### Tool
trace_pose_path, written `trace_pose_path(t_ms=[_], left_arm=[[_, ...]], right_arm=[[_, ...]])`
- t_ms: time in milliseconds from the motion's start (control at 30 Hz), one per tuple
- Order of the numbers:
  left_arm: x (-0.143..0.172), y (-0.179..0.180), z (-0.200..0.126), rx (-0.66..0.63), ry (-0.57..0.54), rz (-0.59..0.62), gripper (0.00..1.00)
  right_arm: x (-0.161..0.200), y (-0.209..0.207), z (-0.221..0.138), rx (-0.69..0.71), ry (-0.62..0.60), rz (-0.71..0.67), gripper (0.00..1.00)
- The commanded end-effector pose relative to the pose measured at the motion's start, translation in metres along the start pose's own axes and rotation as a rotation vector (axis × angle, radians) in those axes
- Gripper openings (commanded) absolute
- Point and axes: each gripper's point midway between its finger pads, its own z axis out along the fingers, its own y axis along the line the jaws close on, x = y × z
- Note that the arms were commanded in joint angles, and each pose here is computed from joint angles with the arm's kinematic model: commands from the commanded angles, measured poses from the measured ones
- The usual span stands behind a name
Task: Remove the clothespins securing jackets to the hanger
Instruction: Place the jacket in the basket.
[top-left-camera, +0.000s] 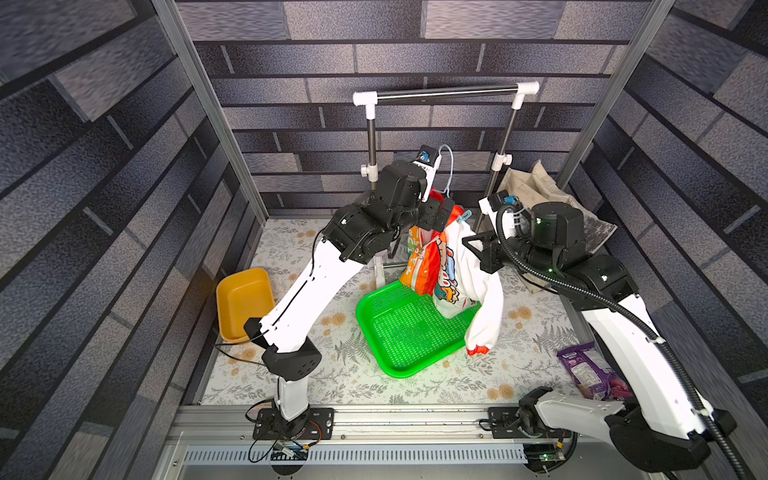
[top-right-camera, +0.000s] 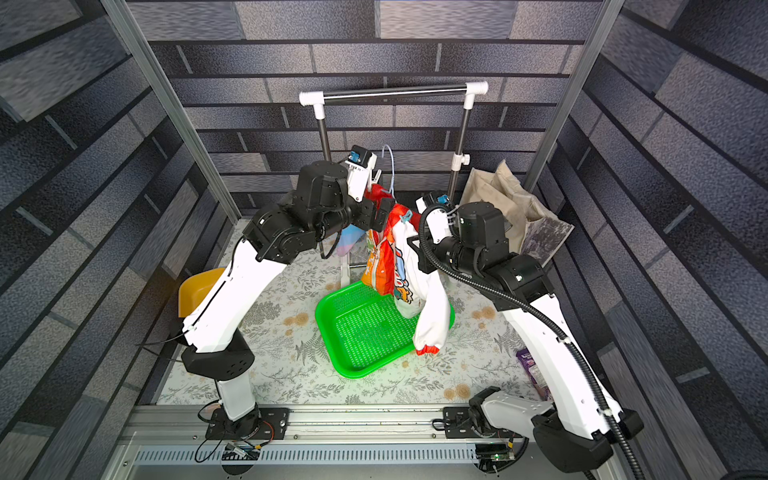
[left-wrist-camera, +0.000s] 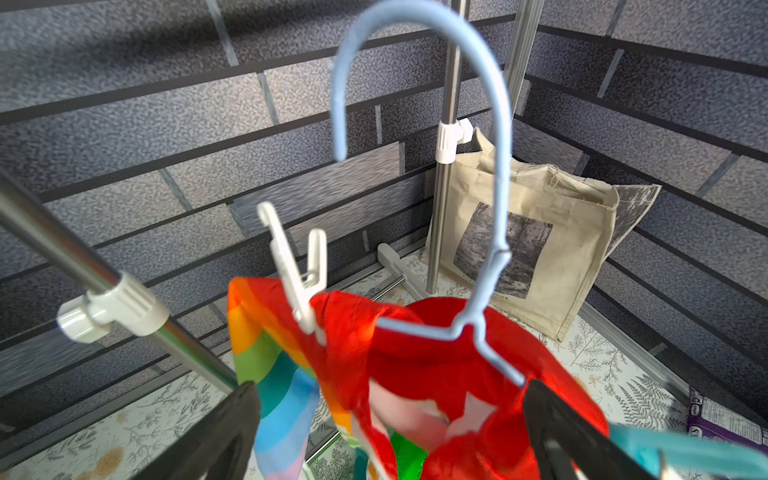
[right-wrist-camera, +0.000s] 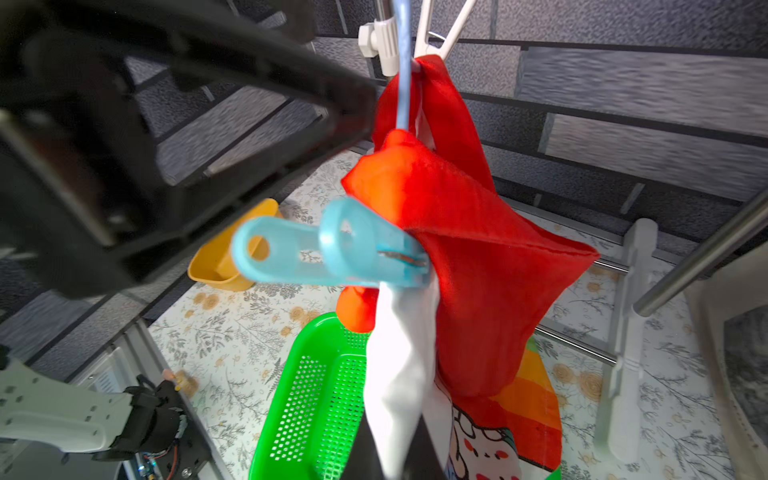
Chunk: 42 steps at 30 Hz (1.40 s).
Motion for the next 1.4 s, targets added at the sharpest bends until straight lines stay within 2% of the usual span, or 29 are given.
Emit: trace_pose_path(t_ms=[0, 167, 233, 333, 433, 633, 767, 933, 1167, 1367], left_arm=[[0.001, 0.028, -0.053, -0.039, 0.007, -0.142, 1.0], [0.021, 0.024, -0.056, 0.131, 0.079, -0.486, 1.0], [0.03, 0.02, -0.052, 0.172, 0.122, -0.586, 1.0], [0.038, 0.015, -0.047, 0.176, 0.173, -0.643, 1.0], [0.047, 0.034, -0.046, 0.083, 0.186, -0.678, 1.0], [0.054, 0.08, -0.052, -0.017, 0.141, -0.819, 1.0], [0.074, 0.113, -0.077, -0.072, 0.114, -0.935, 1.0], [0.099, 0.152, -0.101, -0.1, 0.064, -1.118, 1.0], [0.132, 0.159, -0.089, -0.114, 0.212, -1.191, 1.0], [0.154, 0.173, -0.08, -0.124, 0.289, -1.242, 1.0]], right_arm=[[-0.029, -0.017, 0.002, 0.131, -0.119, -0.115, 0.0], [-0.033, -0.024, 0.02, 0.242, -0.144, -0.208, 0.0], [-0.039, -0.02, 0.024, 0.269, -0.177, -0.236, 0.0], [-0.051, -0.013, 0.02, 0.28, -0.254, -0.25, 0.0], [-0.054, -0.004, 0.017, 0.295, -0.286, -0.316, 0.0], [-0.029, 0.007, 0.024, 0.358, -0.209, -0.533, 0.0], [-0.013, 0.003, 0.015, 0.429, -0.188, -0.62, 0.0], [0.011, 0.011, 0.016, 0.411, -0.129, -0.72, 0.0], [0.055, 0.042, 0.042, 0.376, -0.013, -0.999, 0.0], [0.075, 0.056, 0.057, 0.349, 0.01, -1.079, 0.0]])
